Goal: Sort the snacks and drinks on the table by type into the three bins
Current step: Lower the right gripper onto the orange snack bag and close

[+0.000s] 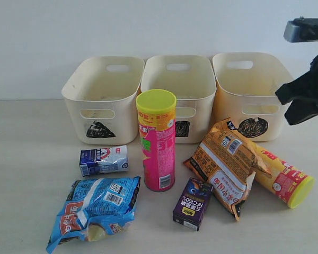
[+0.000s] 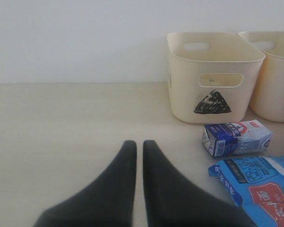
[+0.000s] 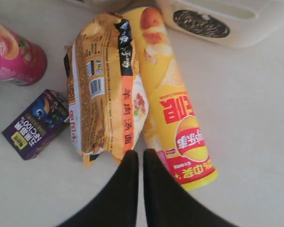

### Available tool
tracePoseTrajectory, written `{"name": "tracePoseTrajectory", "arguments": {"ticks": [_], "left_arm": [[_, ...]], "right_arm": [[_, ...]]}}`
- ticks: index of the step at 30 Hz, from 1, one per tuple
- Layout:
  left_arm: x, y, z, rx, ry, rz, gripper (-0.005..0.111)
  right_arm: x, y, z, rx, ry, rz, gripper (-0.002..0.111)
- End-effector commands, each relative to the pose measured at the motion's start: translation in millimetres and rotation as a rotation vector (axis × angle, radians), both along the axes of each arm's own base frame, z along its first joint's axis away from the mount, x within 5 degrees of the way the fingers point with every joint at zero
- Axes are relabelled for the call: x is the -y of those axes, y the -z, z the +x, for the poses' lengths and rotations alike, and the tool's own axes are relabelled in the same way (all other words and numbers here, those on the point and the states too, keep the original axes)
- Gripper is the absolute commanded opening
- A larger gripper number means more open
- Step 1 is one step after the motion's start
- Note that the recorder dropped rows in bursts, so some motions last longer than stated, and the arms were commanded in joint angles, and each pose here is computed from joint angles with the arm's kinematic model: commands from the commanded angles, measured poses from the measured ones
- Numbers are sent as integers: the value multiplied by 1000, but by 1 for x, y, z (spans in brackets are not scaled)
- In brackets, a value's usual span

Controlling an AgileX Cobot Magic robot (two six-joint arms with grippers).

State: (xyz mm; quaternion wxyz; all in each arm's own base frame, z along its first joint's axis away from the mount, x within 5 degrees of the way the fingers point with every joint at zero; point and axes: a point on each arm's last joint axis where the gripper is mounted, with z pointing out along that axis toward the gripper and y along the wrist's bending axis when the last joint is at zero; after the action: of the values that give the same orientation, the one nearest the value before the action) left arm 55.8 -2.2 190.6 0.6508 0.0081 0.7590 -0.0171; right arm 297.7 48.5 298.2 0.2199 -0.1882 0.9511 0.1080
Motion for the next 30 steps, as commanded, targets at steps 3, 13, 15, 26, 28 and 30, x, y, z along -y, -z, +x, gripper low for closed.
{"name": "tracePoseTrajectory", "arguments": {"ticks": [3, 13, 15, 26, 28, 30], "left_arm": [[0, -2, 0, 14, -3, -14, 4], [0, -2, 0, 14, -3, -14, 4], [0, -2, 0, 14, -3, -14, 4], [0, -2, 0, 14, -3, -14, 4], [0, -2, 0, 14, -3, -14, 4], [0, -2, 0, 14, -3, -14, 4]], "right_arm": [[-28, 17, 9, -22, -94, -3, 36], [-39, 70, 40, -83, -39, -7, 67], [-43, 75, 43, -79, -43, -9, 69], [-70, 105, 49, -89, -83, -21, 82], [-73, 110, 50, -97, -82, -16, 82], [-75, 114, 51, -97, -79, -14, 82]]}}
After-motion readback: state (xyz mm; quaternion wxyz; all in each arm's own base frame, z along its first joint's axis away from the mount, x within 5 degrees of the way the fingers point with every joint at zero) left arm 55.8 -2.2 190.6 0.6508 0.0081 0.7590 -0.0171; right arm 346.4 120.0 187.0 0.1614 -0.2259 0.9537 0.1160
